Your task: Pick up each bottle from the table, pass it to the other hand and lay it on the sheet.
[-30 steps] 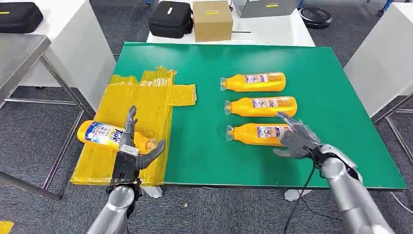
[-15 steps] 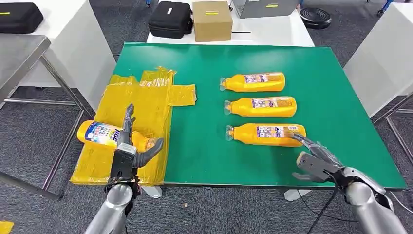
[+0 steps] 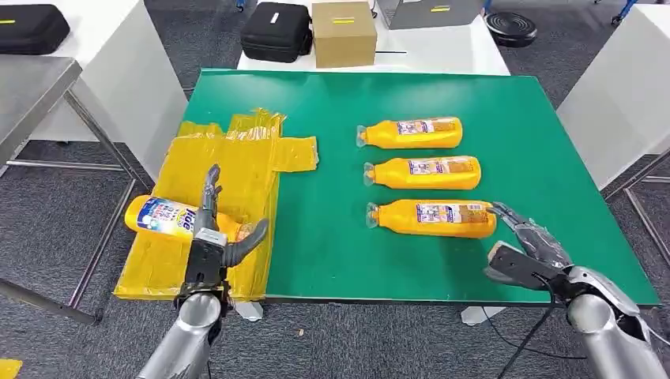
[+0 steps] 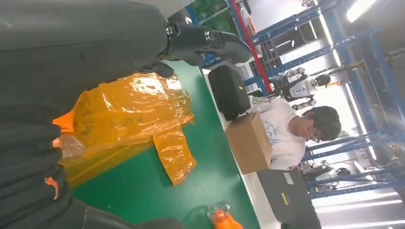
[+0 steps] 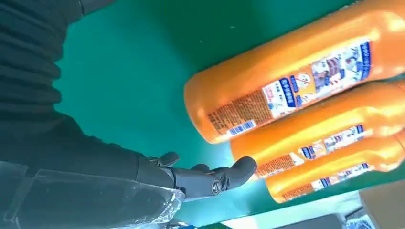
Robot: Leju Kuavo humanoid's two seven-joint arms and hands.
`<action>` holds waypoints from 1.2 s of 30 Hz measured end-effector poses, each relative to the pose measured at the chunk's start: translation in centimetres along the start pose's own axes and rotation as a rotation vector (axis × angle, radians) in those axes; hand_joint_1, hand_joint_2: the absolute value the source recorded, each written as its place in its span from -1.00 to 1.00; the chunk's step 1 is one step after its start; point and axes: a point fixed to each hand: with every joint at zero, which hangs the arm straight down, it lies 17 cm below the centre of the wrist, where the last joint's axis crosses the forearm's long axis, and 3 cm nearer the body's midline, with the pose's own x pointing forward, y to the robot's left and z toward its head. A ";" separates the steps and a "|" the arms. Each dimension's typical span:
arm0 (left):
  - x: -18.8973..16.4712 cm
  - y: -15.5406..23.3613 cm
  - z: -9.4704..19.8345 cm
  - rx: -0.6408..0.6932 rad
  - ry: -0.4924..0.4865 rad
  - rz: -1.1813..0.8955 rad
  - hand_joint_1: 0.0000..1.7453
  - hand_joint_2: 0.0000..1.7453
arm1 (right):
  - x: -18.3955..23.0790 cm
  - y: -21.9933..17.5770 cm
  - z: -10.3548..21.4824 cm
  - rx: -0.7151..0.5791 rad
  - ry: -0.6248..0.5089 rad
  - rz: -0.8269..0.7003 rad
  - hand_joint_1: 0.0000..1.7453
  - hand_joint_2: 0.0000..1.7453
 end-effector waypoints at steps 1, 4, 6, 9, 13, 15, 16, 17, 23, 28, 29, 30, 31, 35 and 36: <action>0.0 -0.1 0.0 -0.001 0.001 0.000 -1.00 1.00 | 0.1 -0.1 -0.1 -0.002 -0.003 0.000 -1.00 1.00; -0.1 -0.3 0.0 -0.005 0.003 0.001 -1.00 1.00 | 0.2 -0.2 -0.2 -0.006 -0.007 0.001 -1.00 1.00; -0.1 -0.4 0.1 -0.007 0.003 0.001 -1.00 1.00 | 0.2 -0.3 -0.4 -0.011 -0.005 0.010 -1.00 1.00; -0.1 -0.4 0.0 -0.008 0.002 0.001 -1.00 1.00 | 0.2 -0.4 -0.7 -0.014 -0.004 0.014 -1.00 1.00; -0.1 -0.6 0.0 -0.013 0.006 0.003 -1.00 1.00 | -0.5 -0.6 -1.6 -0.011 0.021 0.024 -1.00 1.00; 0.0 -0.8 -0.1 -0.014 0.006 0.006 -1.00 1.00 | -1.0 -0.5 -2.4 -0.007 0.037 0.029 -1.00 1.00; 0.0 -0.8 -0.2 -0.014 0.007 0.006 -1.00 1.00 | -1.2 -0.5 -2.8 -0.007 0.042 0.031 -1.00 1.00; 0.0 -0.9 -0.2 -0.015 0.008 0.004 -1.00 1.00 | -1.5 -0.5 -3.4 -0.007 0.050 0.031 -1.00 1.00; -0.1 -1.4 -0.2 -0.021 0.014 0.002 -1.00 1.00 | -2.0 -0.4 -6.0 -0.004 0.072 0.020 -1.00 1.00; -0.2 -1.6 -0.2 -0.024 0.018 0.001 -1.00 1.00 | -2.4 -0.9 -7.8 0.002 0.087 0.028 -1.00 1.00; -0.2 -1.6 -0.2 -0.024 0.019 0.001 -1.00 1.00 | -2.4 -1.0 -8.0 0.005 0.091 0.029 -1.00 1.00; -0.3 -1.6 -0.2 -0.025 0.020 0.001 -1.00 1.00 | -2.4 -0.9 -8.2 0.007 0.092 0.028 -1.00 1.00; -0.3 -1.6 -0.1 -0.025 0.020 0.002 -1.00 1.00 | -2.4 -1.0 -8.4 0.007 0.091 0.028 -1.00 1.00; -0.3 -1.6 -0.1 -0.024 0.021 0.002 -1.00 1.00 | -2.7 -0.7 -8.7 0.019 0.102 0.027 -1.00 1.00; -0.3 -1.6 -0.1 -0.024 0.021 0.002 -1.00 1.00 | -2.7 -0.7 -8.8 0.021 0.103 0.027 -1.00 1.00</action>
